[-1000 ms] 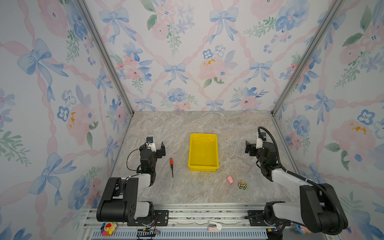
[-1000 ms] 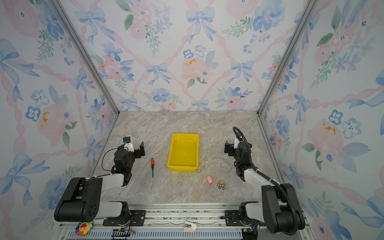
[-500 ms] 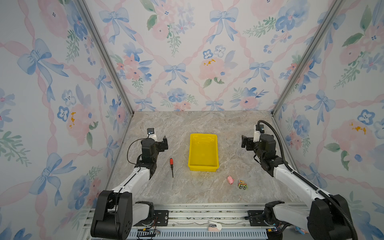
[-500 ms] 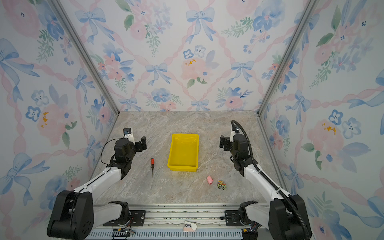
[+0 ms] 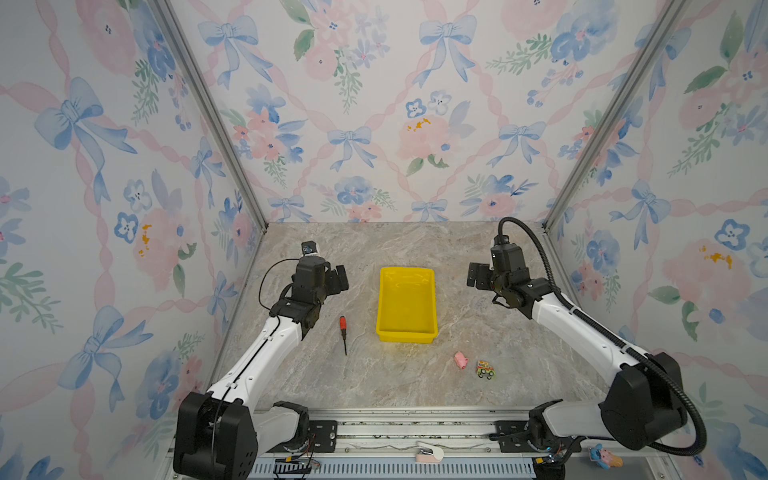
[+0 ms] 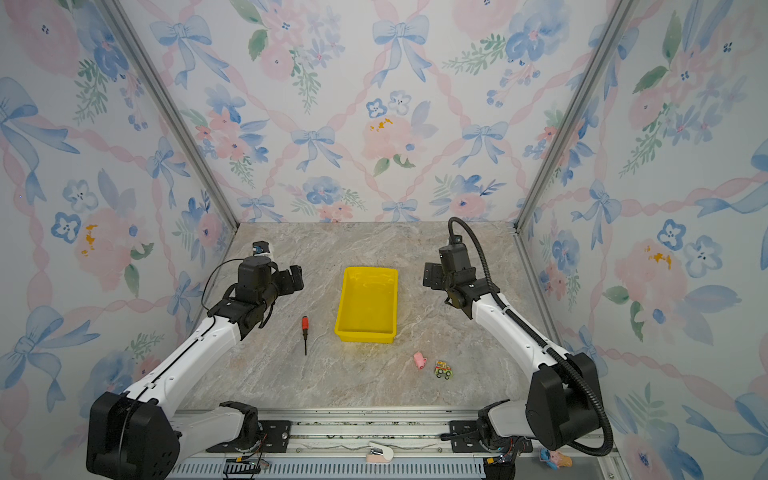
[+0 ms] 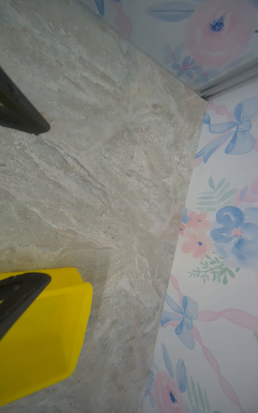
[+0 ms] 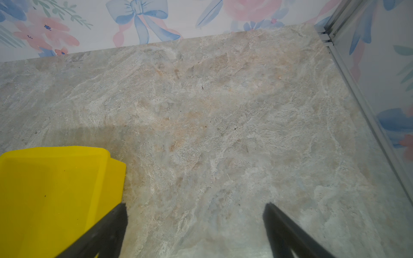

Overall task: Put the screwdriver in the bin
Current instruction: 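Move the left gripper over the red-handled screwdriver while the right arm reaches toward the bin, then lower the left gripper and close it on the screwdriver's red handle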

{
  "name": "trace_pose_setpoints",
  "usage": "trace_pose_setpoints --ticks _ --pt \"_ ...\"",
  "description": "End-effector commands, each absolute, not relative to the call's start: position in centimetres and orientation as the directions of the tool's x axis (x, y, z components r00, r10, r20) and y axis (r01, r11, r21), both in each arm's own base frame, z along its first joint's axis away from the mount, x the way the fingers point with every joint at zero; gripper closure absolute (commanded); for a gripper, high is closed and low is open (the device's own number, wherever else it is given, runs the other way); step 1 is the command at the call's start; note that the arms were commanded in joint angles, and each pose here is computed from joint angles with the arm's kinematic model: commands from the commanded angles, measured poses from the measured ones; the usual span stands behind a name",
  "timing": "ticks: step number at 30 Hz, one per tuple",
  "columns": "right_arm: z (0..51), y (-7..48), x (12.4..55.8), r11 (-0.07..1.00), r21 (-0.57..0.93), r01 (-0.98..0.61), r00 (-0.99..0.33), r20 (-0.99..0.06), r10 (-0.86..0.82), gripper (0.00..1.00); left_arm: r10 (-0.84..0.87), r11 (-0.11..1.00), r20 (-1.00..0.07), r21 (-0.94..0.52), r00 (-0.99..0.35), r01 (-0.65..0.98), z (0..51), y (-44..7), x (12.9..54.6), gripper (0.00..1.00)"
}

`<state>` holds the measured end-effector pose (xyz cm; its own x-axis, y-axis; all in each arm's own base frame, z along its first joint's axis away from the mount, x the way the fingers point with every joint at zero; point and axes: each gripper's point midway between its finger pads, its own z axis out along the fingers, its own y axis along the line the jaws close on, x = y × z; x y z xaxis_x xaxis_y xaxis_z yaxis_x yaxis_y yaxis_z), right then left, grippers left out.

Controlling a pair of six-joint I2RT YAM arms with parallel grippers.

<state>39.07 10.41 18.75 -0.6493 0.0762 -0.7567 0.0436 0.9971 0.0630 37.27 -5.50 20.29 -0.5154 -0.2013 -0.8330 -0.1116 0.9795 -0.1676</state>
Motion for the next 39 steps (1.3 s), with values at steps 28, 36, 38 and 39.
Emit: trace_pose_setpoints --ticks 28,36,38,39 --pt "20.9 25.8 36.4 0.928 -0.022 -0.372 -0.621 -0.737 -0.266 0.03 -0.180 0.983 -0.393 -0.093 -0.902 -0.155 8.2 -7.9 34.5 0.03" --pt "20.7 27.6 36.1 0.916 -0.005 -0.400 -0.615 -0.740 -0.273 0.03 -0.182 0.983 -0.357 -0.062 -0.916 -0.171 6.5 -8.2 34.8 0.06" --pt "20.7 27.9 36.1 0.914 -0.005 -0.406 -0.611 -0.742 -0.276 0.03 -0.178 0.984 -0.351 -0.056 -0.919 -0.170 6.2 -8.3 34.9 0.07" --pt "20.7 28.0 36.1 0.913 -0.004 -0.408 -0.611 -0.742 -0.277 0.03 -0.175 0.984 -0.347 -0.051 -0.921 -0.168 6.0 -8.4 34.9 0.08"
